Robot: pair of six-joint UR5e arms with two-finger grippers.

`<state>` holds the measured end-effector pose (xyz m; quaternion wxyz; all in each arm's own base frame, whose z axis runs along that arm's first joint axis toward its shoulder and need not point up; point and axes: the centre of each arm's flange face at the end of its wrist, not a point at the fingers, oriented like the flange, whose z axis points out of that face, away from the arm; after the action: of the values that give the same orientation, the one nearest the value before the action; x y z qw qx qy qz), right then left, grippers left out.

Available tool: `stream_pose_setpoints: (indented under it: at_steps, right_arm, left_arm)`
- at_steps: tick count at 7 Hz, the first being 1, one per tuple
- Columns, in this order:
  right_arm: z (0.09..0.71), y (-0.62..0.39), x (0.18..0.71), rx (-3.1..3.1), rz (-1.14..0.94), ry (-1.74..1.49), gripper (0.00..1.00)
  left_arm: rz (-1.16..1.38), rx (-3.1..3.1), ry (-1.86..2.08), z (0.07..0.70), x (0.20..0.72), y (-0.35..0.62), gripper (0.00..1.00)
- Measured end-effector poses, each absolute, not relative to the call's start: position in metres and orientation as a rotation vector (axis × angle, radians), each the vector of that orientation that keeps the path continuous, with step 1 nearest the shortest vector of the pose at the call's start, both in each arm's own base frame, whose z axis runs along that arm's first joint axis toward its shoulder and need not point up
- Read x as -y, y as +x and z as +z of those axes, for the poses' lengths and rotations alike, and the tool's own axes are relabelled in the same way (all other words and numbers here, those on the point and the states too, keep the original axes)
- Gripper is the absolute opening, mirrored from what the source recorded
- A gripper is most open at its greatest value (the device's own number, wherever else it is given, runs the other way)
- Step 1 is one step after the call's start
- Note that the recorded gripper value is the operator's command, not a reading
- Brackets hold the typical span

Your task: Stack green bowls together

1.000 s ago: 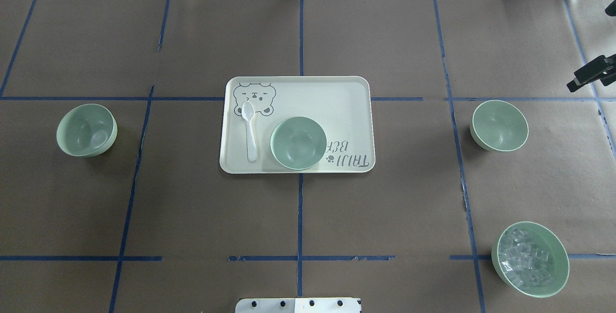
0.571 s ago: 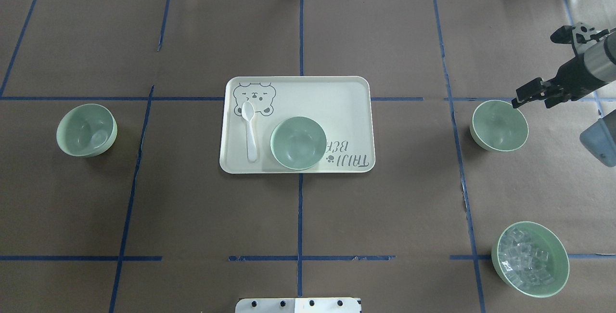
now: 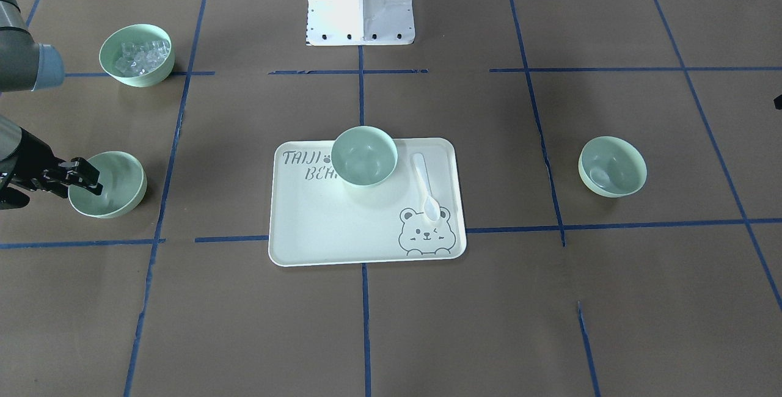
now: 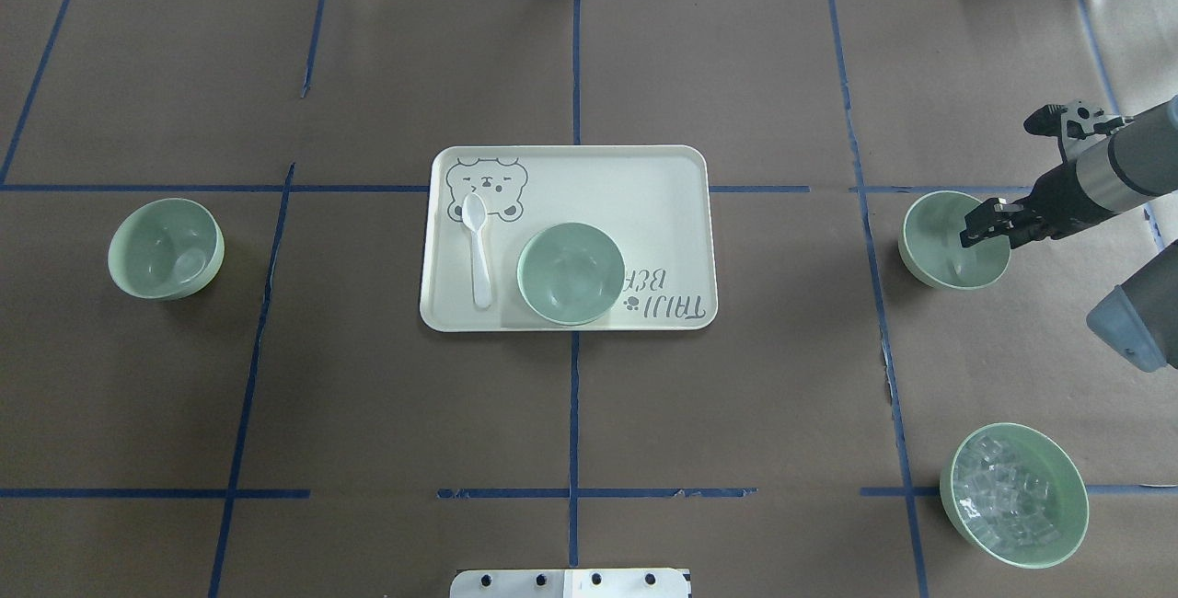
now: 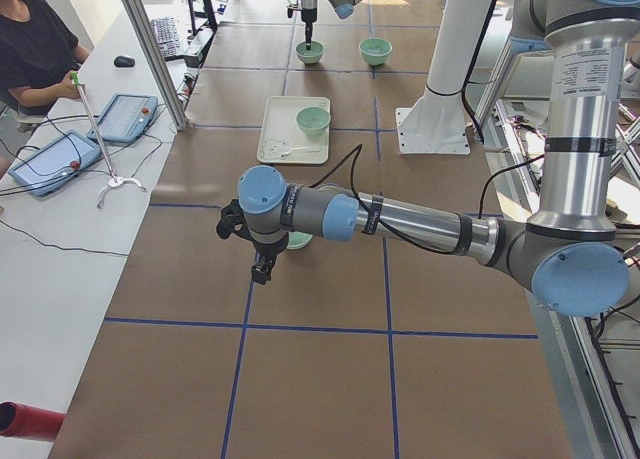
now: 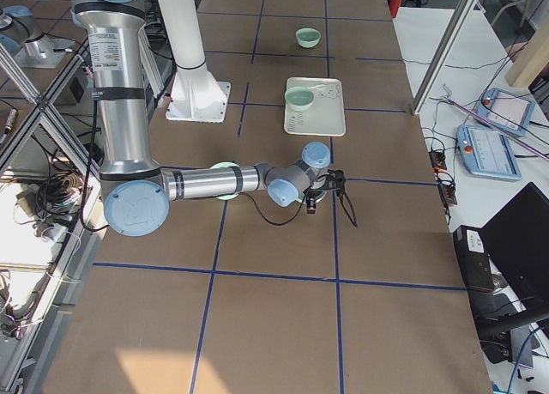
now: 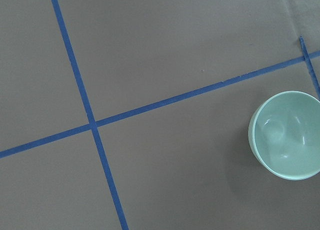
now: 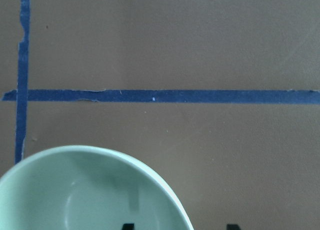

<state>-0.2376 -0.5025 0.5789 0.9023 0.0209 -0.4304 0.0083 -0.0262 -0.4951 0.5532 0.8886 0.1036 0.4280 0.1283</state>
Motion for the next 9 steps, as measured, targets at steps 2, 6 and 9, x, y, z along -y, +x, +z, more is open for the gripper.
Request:
stream_pose_setpoints:
  at_steps: [2, 6, 9]
  right_arm:
    - [0.568, -0.240, 0.504, 0.905, 0.011, 0.050, 0.00]
    - [0.390, -0.336, 0.521, 1.115, 0.203, -0.036, 0.00]
    - [0.257, -0.470, 0.471, 1.217, 0.326, -0.090, 0.00]
  left_arm:
    - [0.265, -0.890, 0.216, 0.552, 0.495, -0.026, 1.00]
    - [0.266, -0.921, 0.215, 0.550, 0.493, -0.024, 1.00]
    - [0.275, -0.924, 0.235, 0.547, 0.495, -0.024, 1.00]
